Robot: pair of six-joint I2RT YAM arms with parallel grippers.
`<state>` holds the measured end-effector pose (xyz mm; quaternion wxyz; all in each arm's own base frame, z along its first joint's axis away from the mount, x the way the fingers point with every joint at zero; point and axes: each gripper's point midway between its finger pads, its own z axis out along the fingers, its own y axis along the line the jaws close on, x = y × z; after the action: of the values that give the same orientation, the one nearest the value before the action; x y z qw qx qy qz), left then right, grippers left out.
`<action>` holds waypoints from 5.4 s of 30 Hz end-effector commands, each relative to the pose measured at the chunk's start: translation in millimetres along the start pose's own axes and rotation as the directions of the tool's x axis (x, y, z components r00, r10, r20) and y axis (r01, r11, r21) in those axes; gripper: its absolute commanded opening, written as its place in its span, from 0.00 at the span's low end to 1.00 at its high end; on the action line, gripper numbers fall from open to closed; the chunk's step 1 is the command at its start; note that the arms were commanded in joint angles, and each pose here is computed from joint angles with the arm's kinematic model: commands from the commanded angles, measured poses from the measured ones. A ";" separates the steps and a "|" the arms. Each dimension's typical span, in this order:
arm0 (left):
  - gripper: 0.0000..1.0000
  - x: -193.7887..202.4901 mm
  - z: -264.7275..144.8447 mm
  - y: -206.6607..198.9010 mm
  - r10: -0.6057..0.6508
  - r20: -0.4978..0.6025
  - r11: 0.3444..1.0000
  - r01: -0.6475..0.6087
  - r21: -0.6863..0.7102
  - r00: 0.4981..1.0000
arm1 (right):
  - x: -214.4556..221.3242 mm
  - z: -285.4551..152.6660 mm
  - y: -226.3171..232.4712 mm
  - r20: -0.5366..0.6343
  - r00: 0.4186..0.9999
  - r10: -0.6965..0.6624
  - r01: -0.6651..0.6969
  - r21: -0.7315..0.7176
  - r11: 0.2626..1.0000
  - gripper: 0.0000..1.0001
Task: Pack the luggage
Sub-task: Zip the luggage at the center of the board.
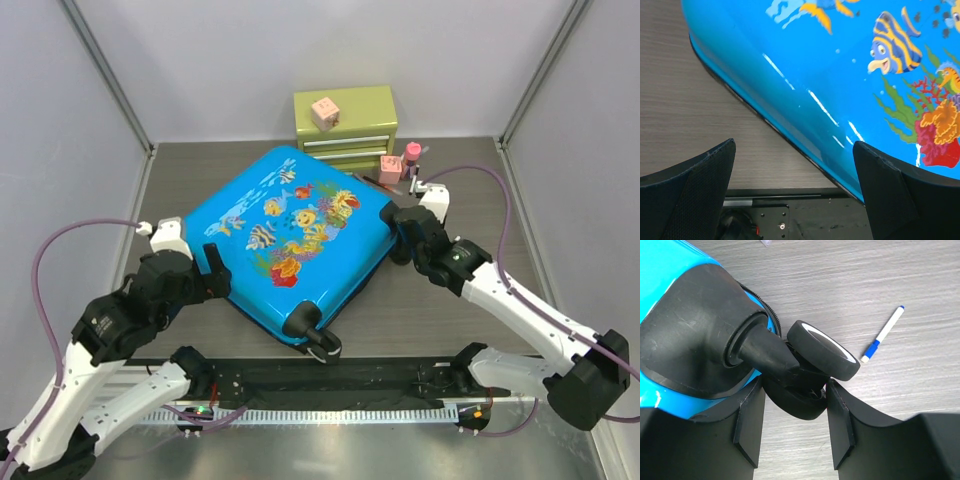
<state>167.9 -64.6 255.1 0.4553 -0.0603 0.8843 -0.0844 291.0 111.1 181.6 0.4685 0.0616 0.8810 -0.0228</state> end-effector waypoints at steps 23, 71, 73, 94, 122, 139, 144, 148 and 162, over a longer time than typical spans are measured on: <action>1.00 14.5 91.3 8.5 -0.248 -0.022 0.969 0.248 -0.021 0.968 | 110.4 -41.5 35.4 -0.234 0.965 -0.119 0.070 -0.205 0.976 0.01; 1.00 -64.9 52.1 13.5 -0.234 0.028 0.970 0.231 0.078 0.972 | 147.1 -208.1 340.4 0.196 0.961 -0.195 0.276 -0.733 0.622 0.01; 1.00 -68.4 47.5 13.0 -0.222 0.034 0.973 0.219 0.078 0.974 | 146.5 -201.7 357.1 0.170 0.966 -0.194 0.254 -0.759 0.599 0.01; 1.00 -56.1 51.3 29.3 -0.221 0.035 0.975 0.220 0.017 0.975 | 67.1 -227.0 269.5 0.063 0.979 -0.194 0.156 -0.843 0.515 0.65; 1.00 -17.0 26.2 39.6 -0.165 -0.018 0.986 0.165 -0.026 0.986 | 64.1 -128.0 79.2 0.010 0.964 -0.268 0.249 -0.397 0.883 0.95; 1.00 -21.9 33.9 37.7 -0.151 -0.034 0.988 0.150 -0.025 0.988 | 71.0 -119.8 111.8 0.006 0.951 -0.310 0.269 -0.511 0.817 0.47; 1.00 -31.3 28.9 32.8 -0.151 -0.022 0.989 0.151 -0.007 0.988 | 79.1 -131.6 137.8 -0.043 0.958 -0.282 0.199 -0.608 0.768 0.11; 1.00 -37.3 27.5 30.1 -0.159 -0.013 0.987 0.159 0.003 0.987 | 84.0 -138.7 170.6 -0.084 0.969 -0.234 0.115 -0.684 0.720 0.01; 1.00 -40.6 33.8 32.9 -0.166 -0.001 0.986 0.166 -0.011 0.986 | 43.4 -132.3 223.1 -0.068 0.998 -0.011 -0.035 -0.648 0.760 0.01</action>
<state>213.4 -26.7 253.1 0.4312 -0.1377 0.8847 -0.1111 154.1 320.4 173.0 0.3547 -0.1729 0.8871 0.2393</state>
